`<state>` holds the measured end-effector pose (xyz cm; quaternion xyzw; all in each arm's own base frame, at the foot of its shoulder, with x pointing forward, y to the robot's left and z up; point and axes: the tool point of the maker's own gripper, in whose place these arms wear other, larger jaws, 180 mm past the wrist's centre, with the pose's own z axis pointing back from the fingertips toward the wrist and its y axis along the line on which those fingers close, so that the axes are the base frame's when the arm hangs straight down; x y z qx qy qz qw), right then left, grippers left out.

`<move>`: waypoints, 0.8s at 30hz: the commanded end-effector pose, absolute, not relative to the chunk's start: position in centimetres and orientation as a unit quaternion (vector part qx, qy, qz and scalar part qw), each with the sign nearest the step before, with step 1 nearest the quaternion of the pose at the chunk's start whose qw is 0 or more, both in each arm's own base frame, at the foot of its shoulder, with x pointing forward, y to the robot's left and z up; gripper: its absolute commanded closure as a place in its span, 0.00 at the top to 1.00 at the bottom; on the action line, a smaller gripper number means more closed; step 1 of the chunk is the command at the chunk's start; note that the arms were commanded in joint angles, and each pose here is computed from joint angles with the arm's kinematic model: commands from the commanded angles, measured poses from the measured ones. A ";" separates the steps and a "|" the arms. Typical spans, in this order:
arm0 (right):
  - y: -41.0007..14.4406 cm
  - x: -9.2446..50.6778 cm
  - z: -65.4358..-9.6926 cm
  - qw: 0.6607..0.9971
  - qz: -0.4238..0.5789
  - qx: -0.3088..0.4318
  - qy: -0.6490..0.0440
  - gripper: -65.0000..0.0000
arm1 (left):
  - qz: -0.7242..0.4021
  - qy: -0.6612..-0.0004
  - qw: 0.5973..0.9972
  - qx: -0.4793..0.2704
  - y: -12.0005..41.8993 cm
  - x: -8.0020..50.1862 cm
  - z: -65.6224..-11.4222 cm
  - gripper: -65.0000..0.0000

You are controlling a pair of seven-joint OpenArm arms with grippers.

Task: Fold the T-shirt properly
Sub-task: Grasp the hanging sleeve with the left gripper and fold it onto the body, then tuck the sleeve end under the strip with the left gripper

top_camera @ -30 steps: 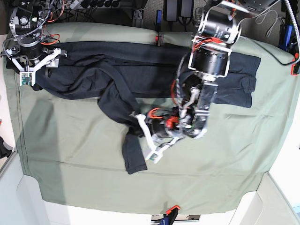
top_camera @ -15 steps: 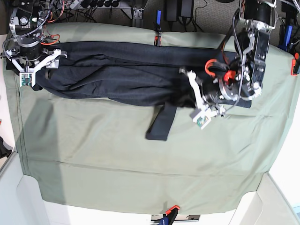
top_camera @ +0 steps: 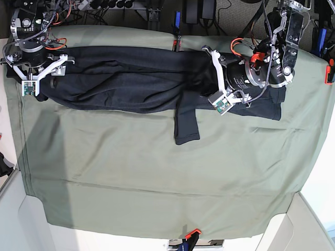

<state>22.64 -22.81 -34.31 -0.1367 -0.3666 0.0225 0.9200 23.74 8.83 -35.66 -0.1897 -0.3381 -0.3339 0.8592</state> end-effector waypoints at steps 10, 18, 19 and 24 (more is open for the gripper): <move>-23.1 23.2 -33.2 0.911 0.024 -0.143 -0.386 0.69 | -0.318 -0.474 0.799 -0.190 9.0 29.2 -27.6 0.53; -22.7 23.2 -33.3 0.912 0.021 -0.132 -0.387 0.69 | -0.214 -0.474 0.827 -0.215 8.6 37.0 -31.1 0.53; -22.8 23.2 -33.3 0.912 0.021 -0.133 -0.387 0.69 | -0.207 -0.466 0.835 -0.208 8.6 37.8 -32.2 0.53; -22.7 23.2 -33.4 0.913 0.021 -0.132 -0.385 0.69 | -0.177 -0.423 0.876 -0.147 10.8 39.8 -36.7 0.53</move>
